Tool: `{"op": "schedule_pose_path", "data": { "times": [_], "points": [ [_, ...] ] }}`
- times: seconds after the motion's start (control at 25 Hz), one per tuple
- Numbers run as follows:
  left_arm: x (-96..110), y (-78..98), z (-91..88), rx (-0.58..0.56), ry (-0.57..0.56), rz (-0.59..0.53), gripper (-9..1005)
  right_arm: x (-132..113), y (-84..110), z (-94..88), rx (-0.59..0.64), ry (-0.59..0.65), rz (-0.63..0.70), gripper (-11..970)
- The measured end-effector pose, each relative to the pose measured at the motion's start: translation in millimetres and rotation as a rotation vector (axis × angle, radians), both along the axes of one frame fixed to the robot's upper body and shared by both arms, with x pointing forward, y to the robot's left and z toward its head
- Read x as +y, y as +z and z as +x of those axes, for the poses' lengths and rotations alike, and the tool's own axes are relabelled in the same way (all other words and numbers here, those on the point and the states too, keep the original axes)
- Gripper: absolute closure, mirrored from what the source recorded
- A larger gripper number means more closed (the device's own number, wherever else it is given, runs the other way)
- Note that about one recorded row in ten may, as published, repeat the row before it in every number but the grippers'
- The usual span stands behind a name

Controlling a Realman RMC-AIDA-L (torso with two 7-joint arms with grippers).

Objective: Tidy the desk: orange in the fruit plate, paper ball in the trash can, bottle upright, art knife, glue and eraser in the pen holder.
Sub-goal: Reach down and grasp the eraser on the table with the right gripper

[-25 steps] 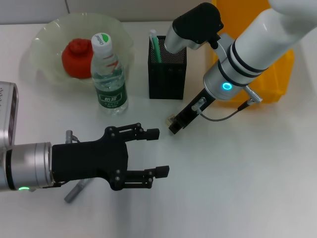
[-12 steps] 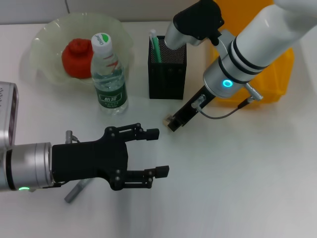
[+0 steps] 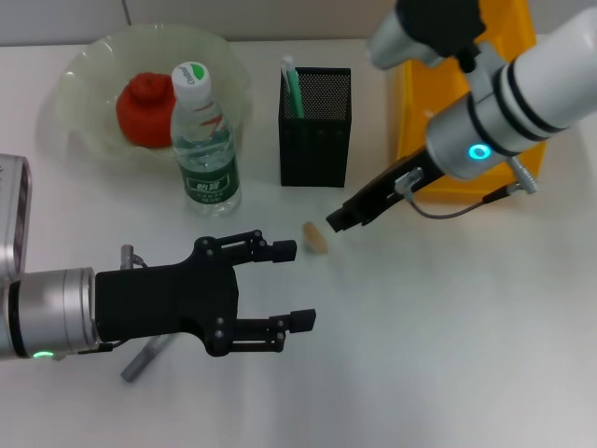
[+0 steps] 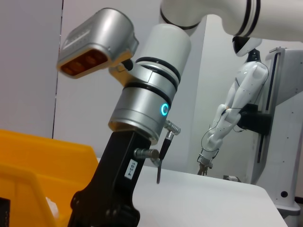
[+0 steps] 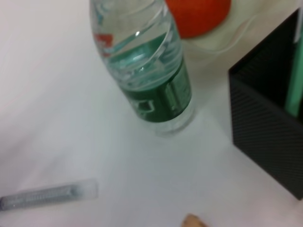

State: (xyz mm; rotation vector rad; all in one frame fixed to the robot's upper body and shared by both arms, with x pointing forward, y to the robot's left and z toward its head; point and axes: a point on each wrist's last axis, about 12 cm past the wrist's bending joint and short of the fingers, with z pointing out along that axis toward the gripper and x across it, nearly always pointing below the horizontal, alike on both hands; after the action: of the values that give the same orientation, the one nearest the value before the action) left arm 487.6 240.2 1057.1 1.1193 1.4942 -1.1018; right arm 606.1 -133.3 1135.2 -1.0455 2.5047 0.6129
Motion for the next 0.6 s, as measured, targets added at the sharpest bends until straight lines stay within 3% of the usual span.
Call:
{"op": "schedule_pose_path", "data": {
  "times": [0.4,0.6],
  "points": [
    [-1.5,0.8,2.0,-0.018,-0.006,0.005,196,-11.3,-0.1,-1.0,-0.021,-0.026,0.021,645],
    [-0.9,1.7,1.9,-0.020,-0.004,-0.002,197,-0.1,16.3,3.8,-0.052,0.050,0.006,632]
  ]
}}
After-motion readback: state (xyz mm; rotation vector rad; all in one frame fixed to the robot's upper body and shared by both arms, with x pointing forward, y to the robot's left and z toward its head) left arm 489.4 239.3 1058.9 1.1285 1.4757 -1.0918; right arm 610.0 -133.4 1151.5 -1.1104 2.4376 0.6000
